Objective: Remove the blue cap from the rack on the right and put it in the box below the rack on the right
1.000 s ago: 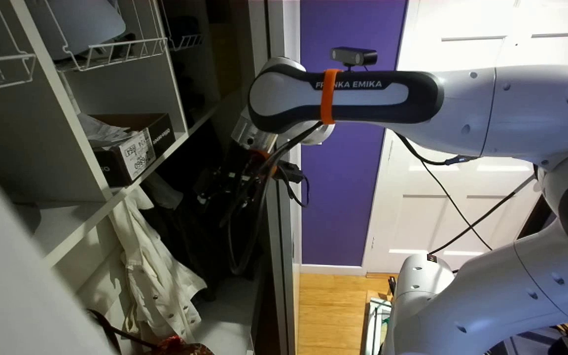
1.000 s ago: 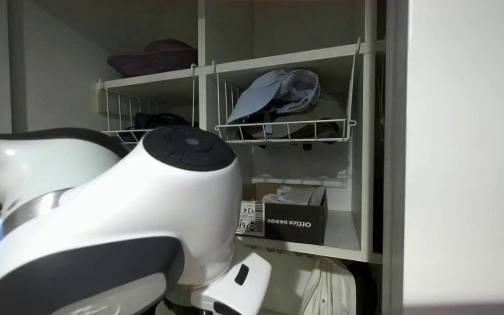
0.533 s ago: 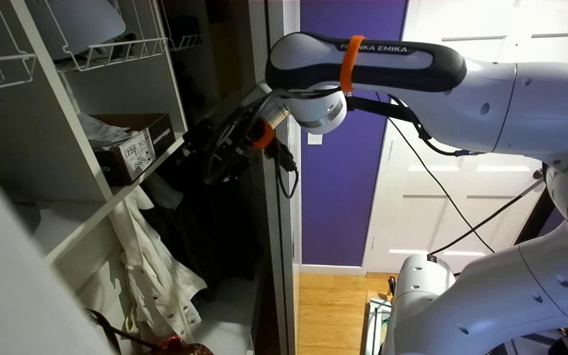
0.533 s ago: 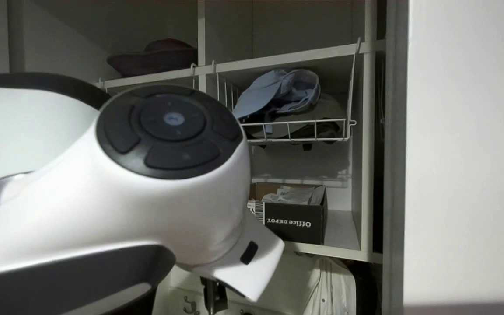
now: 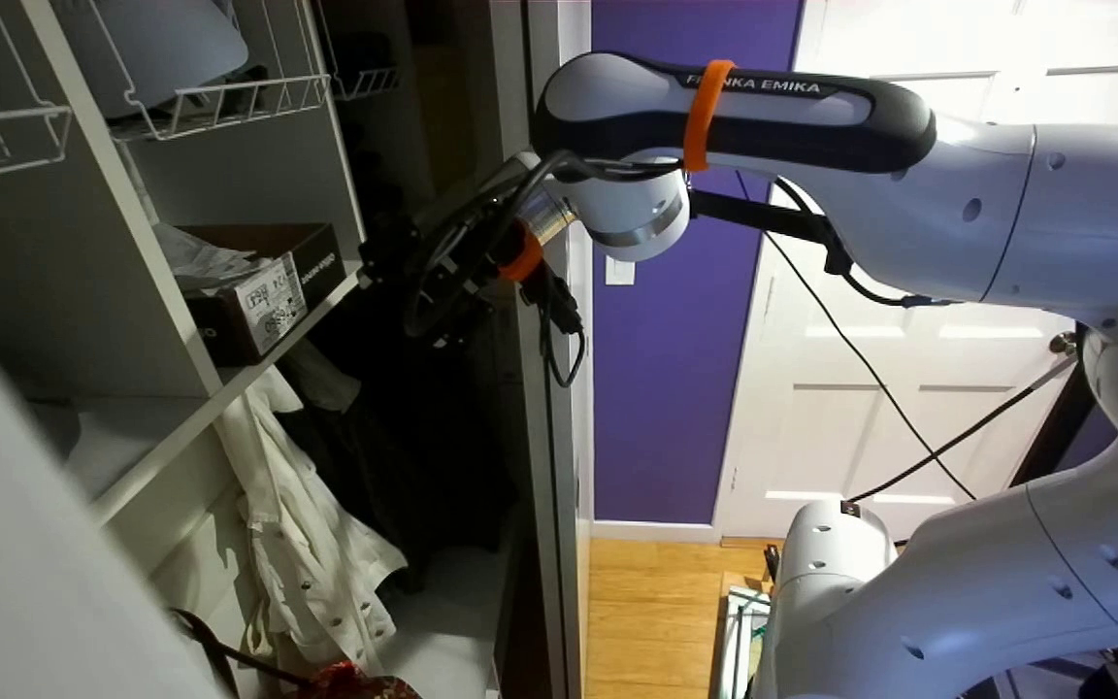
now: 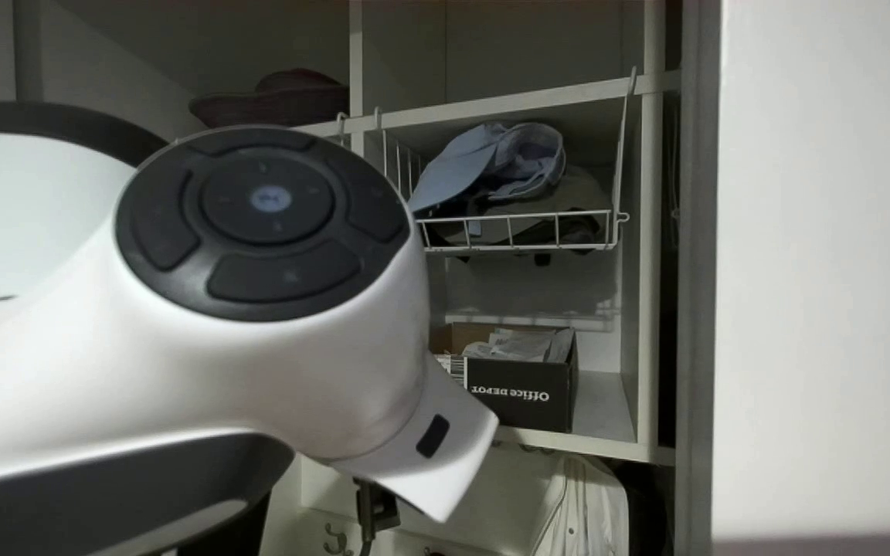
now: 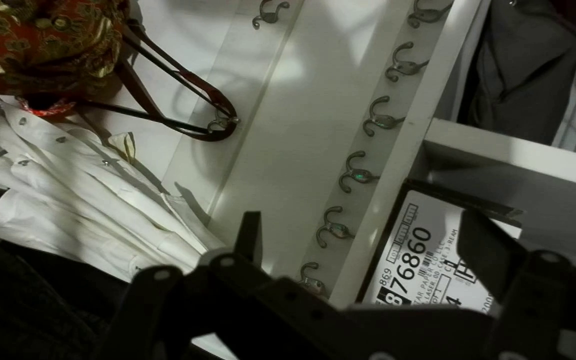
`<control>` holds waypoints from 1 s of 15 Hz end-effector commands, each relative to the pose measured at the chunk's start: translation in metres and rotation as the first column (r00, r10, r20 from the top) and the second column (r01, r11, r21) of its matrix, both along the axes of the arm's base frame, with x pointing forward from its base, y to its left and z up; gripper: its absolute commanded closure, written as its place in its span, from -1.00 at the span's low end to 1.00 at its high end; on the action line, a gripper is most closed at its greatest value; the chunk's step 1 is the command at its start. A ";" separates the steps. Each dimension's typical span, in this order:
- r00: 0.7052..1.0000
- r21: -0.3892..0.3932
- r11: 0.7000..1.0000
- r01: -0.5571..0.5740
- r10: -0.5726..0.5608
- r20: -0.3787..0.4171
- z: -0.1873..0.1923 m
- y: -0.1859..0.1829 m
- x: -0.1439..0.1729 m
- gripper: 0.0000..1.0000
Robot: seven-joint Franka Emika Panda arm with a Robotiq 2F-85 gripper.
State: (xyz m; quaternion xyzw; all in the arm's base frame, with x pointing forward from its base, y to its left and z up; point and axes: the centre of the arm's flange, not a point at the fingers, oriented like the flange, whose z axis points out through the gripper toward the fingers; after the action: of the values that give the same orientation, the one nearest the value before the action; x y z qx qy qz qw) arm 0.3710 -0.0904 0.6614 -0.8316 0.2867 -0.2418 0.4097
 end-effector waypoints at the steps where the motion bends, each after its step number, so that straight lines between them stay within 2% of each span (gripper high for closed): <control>1: 1.000 0.000 1.000 0.000 0.000 0.000 0.000 0.000 0.000 -1.00; 3: 1.000 0.000 1.000 0.000 0.000 0.000 0.000 0.000 0.000 -1.00; 5: 0.998 -0.004 1.000 -0.027 0.027 0.058 0.007 0.007 0.000 -1.00; 7: 0.987 -0.036 0.998 -0.049 0.054 0.154 0.026 0.014 -0.001 -1.00; 11: 0.930 -0.083 0.993 -0.084 0.108 0.351 0.086 0.029 -0.008 -1.00; 15: 0.872 -0.096 0.990 -0.101 0.135 0.471 0.125 0.038 -0.003 -1.00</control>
State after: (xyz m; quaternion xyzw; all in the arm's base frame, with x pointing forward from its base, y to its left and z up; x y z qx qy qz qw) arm 0.3571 -0.0586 0.7645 -0.7974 0.1441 -0.3920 0.4356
